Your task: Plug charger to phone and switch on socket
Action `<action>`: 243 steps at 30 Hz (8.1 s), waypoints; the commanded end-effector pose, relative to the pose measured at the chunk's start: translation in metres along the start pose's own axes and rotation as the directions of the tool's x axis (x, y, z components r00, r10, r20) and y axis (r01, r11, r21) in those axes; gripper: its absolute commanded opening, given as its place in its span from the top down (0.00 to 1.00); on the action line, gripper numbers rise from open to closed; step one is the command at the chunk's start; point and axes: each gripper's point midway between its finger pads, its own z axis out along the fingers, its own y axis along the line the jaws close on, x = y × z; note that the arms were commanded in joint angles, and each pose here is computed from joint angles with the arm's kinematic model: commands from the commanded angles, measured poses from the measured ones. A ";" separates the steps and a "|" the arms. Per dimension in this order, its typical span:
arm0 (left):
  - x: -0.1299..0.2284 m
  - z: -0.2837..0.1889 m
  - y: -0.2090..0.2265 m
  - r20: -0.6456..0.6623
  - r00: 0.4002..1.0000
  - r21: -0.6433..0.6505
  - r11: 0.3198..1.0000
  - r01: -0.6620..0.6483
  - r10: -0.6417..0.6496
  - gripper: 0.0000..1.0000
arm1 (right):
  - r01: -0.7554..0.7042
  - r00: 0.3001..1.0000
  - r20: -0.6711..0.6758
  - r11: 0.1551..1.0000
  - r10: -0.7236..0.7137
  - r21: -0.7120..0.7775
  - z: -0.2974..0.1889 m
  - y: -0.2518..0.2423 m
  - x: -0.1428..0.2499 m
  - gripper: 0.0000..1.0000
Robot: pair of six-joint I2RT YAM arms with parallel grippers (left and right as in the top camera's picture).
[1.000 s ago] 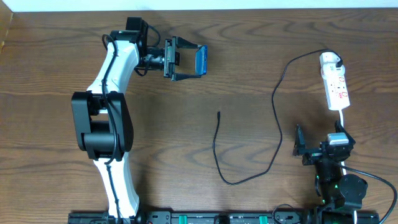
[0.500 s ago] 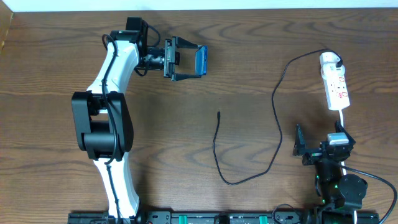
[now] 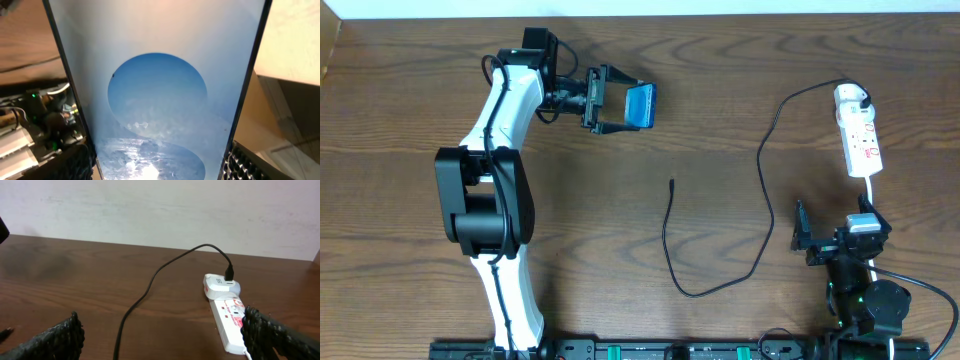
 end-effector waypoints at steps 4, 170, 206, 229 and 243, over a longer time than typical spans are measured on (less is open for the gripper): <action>0.014 -0.006 -0.005 0.022 0.998 0.005 0.999 -0.051 0.051 0.92 | 0.010 1.000 0.000 1.000 -0.010 -0.001 0.000 0.001 0.000 0.01; -0.005 0.115 0.014 0.337 0.894 -0.275 0.939 -0.206 0.295 0.93 | -0.772 0.474 -0.738 0.630 0.481 -0.086 0.189 0.194 0.025 0.34; 0.008 0.120 0.015 0.288 0.939 -0.233 0.965 -0.123 0.189 0.93 | -0.783 0.465 -0.755 0.613 0.462 -0.106 0.185 0.199 0.023 0.69; 0.007 0.119 0.015 0.292 0.938 -0.234 0.965 -0.122 0.189 0.91 | -0.785 0.466 -0.755 0.609 0.461 -0.112 0.185 0.200 0.022 0.92; -0.007 0.104 0.007 0.338 0.898 -0.246 0.948 -0.203 0.280 0.06 | -0.799 0.424 -0.751 0.599 0.505 -0.049 0.190 0.179 0.028 0.99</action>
